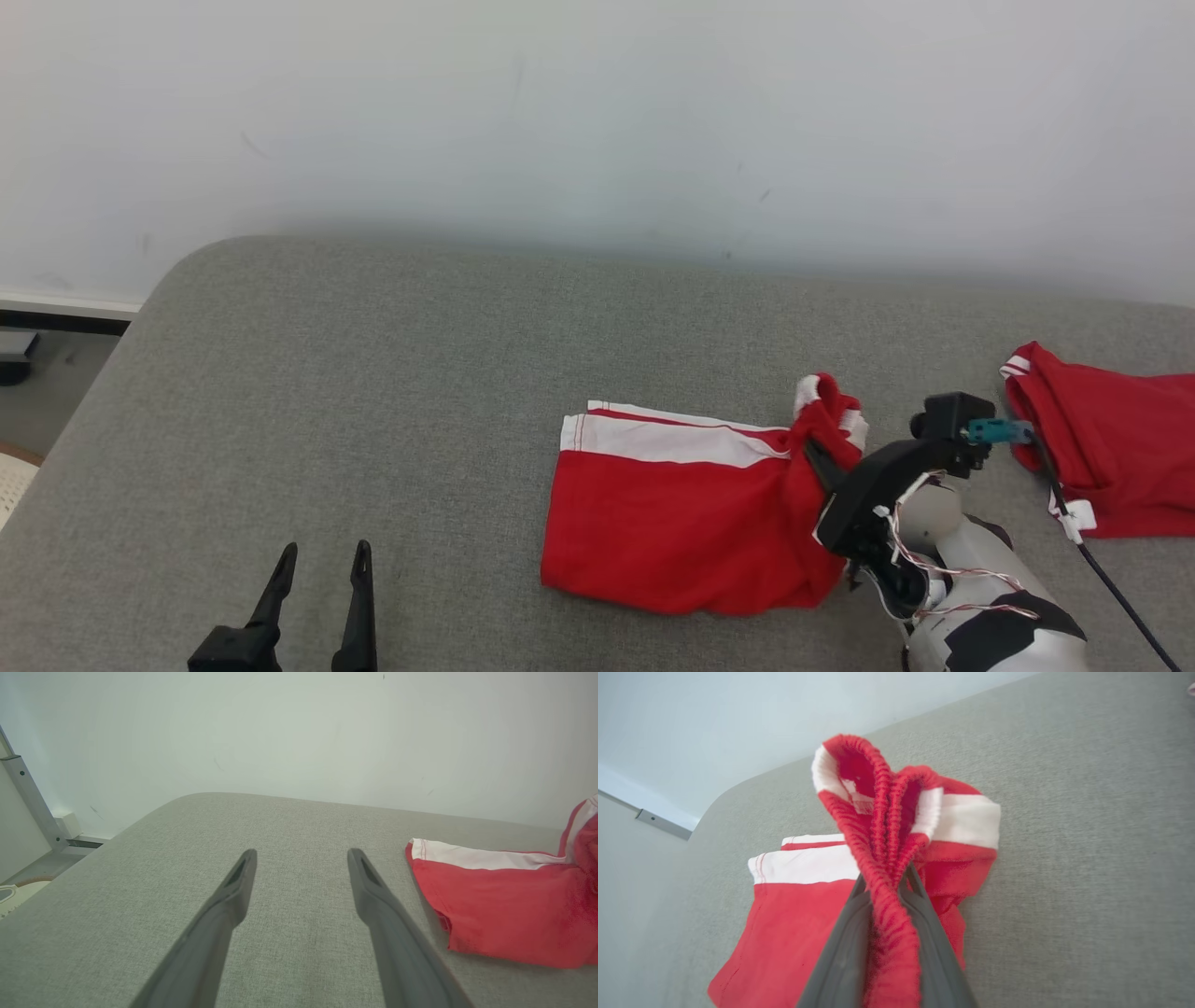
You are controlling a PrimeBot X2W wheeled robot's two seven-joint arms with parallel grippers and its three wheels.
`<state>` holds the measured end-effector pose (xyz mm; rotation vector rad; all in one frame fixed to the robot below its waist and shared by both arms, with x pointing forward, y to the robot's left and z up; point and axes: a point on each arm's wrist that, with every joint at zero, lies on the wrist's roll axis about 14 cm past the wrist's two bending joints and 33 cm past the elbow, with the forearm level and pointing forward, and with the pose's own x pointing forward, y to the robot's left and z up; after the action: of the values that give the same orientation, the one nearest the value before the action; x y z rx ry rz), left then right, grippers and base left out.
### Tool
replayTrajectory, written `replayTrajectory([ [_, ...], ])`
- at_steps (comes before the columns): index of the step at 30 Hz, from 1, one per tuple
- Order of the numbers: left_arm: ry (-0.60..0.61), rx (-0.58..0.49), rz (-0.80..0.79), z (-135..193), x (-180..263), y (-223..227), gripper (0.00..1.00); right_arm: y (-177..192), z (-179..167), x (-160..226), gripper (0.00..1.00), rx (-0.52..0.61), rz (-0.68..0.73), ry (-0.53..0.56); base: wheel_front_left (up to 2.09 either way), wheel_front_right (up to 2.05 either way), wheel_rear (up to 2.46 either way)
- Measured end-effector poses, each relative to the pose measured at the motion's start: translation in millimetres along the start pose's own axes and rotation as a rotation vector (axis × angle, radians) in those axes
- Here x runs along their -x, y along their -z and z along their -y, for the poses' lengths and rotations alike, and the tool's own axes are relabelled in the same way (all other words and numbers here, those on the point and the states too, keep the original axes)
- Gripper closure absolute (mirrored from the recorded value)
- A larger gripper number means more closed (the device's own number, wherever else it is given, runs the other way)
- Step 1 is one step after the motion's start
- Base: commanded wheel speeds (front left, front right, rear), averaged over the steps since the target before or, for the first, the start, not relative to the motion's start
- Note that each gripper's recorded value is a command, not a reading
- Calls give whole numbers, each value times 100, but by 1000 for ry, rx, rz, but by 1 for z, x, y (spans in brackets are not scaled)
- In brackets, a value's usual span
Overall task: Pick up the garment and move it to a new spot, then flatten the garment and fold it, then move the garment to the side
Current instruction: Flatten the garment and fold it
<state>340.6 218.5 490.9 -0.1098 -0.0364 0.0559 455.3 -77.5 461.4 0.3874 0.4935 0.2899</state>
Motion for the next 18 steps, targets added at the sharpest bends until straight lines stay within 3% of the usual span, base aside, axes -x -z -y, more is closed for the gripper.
replayTrajectory([
  [3, 3, 3, 1, 2, 1, 0, 0, -3, -28, -1, 100, -41, -27, -85, 0, 0, 0],
  [11, -2, 13, -3, 2, 5, 2, 0, 12, -63, -2, 100, -117, -155, -183, 0, 0, 0],
  [18, -15, 19, -20, -1, 11, 7, 0, 17, -97, -10, 100, -73, -254, -256, 0, 0, 0],
])
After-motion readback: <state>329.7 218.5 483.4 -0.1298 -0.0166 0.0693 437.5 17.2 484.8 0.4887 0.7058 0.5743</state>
